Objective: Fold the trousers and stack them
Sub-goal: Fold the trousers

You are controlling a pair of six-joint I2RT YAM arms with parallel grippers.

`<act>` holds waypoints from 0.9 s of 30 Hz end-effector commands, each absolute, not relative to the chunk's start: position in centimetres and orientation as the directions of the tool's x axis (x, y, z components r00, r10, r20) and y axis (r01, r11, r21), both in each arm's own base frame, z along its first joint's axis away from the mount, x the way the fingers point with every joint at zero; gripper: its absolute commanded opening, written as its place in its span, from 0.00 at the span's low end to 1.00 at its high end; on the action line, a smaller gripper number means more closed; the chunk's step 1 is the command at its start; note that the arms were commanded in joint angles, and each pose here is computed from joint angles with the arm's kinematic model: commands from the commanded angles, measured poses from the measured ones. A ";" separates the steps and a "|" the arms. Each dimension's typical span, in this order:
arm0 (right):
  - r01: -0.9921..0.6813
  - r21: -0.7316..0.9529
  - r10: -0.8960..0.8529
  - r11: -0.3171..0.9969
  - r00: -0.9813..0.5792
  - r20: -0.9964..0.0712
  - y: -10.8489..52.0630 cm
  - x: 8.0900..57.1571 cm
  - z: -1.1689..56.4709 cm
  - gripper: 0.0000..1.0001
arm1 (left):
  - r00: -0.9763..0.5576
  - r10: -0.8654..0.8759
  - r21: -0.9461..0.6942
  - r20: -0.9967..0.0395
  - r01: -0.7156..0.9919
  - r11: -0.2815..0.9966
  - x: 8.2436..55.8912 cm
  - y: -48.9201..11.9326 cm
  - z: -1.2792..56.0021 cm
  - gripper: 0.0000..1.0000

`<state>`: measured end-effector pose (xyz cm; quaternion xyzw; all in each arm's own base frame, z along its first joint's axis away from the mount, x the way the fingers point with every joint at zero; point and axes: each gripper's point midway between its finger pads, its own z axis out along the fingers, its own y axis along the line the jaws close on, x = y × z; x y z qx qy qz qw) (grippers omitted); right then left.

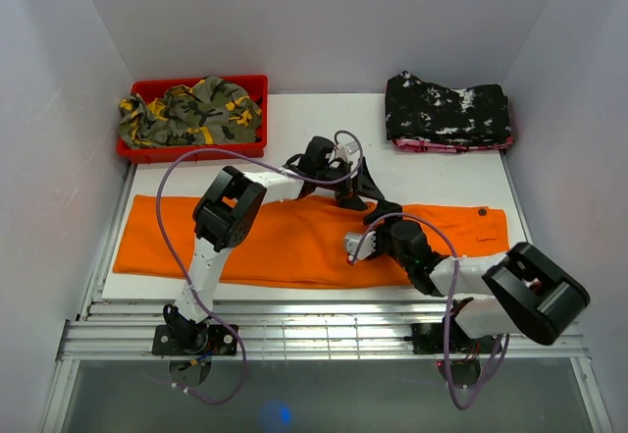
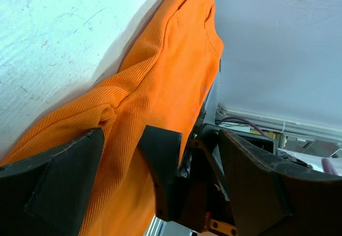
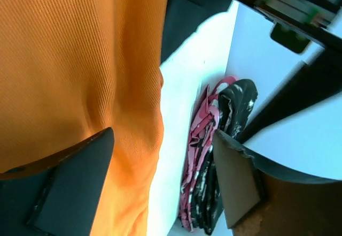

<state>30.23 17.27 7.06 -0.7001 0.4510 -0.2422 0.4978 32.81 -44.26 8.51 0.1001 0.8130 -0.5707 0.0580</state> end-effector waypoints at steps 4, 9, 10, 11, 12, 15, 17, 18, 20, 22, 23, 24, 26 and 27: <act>-0.563 -0.824 -0.859 -0.063 0.450 -0.242 16.1 26.8 5.8 0.33 | -0.975 0.077 -0.916 -0.209 0.222 0.333 33.2 -43.7 8.1 0.97; -0.709 -0.693 -0.885 -0.132 0.399 -0.239 14.6 24.5 1.1 0.08 | -0.976 0.072 -0.918 -0.208 0.220 0.329 33.0 -44.0 8.0 0.96; -0.749 -0.647 -0.897 -0.141 0.373 -0.237 14.0 23.9 0.1 0.08 | -0.976 0.073 -0.917 -0.205 0.218 0.333 32.8 -44.1 7.8 0.96; -0.767 -0.625 -0.904 -0.142 0.359 -0.234 14.0 24.0 -0.5 0.08 | -0.977 0.071 -0.918 -0.201 0.213 0.336 32.7 -44.1 7.8 0.96; -0.775 -0.615 -0.906 -0.148 0.355 -0.229 13.9 24.0 -0.8 0.08 | -0.979 0.072 -0.919 -0.189 0.202 0.338 32.4 -44.3 7.6 0.96; -0.769 -0.617 -0.911 -0.166 0.359 -0.202 14.0 24.6 -1.3 0.08 | -0.982 0.069 -0.923 -0.178 0.190 0.334 32.1 -44.7 7.4 0.98; -0.783 -0.600 -0.920 -0.168 0.343 -0.190 14.1 24.9 -2.0 0.08 | -0.984 0.065 -0.928 -0.166 0.178 0.329 32.1 -45.2 7.0 0.98; -0.781 -0.602 -0.926 -0.166 0.333 -0.177 13.9 25.3 -2.0 0.08 | -0.985 0.061 -0.929 -0.161 0.173 0.327 32.2 -45.4 6.9 0.98; -0.776 -0.603 -0.922 -0.185 0.350 -0.167 14.0 25.3 -2.1 0.08 | -0.988 0.049 -0.939 -0.145 0.153 0.307 32.7 -45.9 6.7 0.98; -0.780 -0.592 -0.914 -0.202 0.367 -0.173 14.0 24.8 -2.4 0.08 | -0.988 0.041 -0.944 -0.148 0.154 0.292 33.2 -46.3 6.8 0.98; -0.786 -0.583 -0.913 -0.206 0.369 -0.175 14.0 24.6 -2.6 0.08 | -0.987 0.036 -0.951 -0.158 0.162 0.262 33.7 -46.8 7.7 0.98; -0.795 -0.571 -0.916 -0.203 0.361 -0.177 13.9 24.4 -2.8 0.08 | -0.988 0.033 -0.955 -0.154 0.157 0.253 33.9 -47.0 7.6 0.98; -0.800 -0.567 -0.916 -0.197 0.356 -0.185 13.9 24.3 -2.8 0.08 | -0.985 0.026 -0.959 -0.172 0.173 0.226 34.4 -47.4 8.5 0.97; -0.801 -0.565 -0.914 -0.199 0.359 -0.187 13.9 24.2 -2.9 0.08 | -0.982 0.021 -0.959 -0.190 0.190 0.212 34.9 -47.6 9.2 0.97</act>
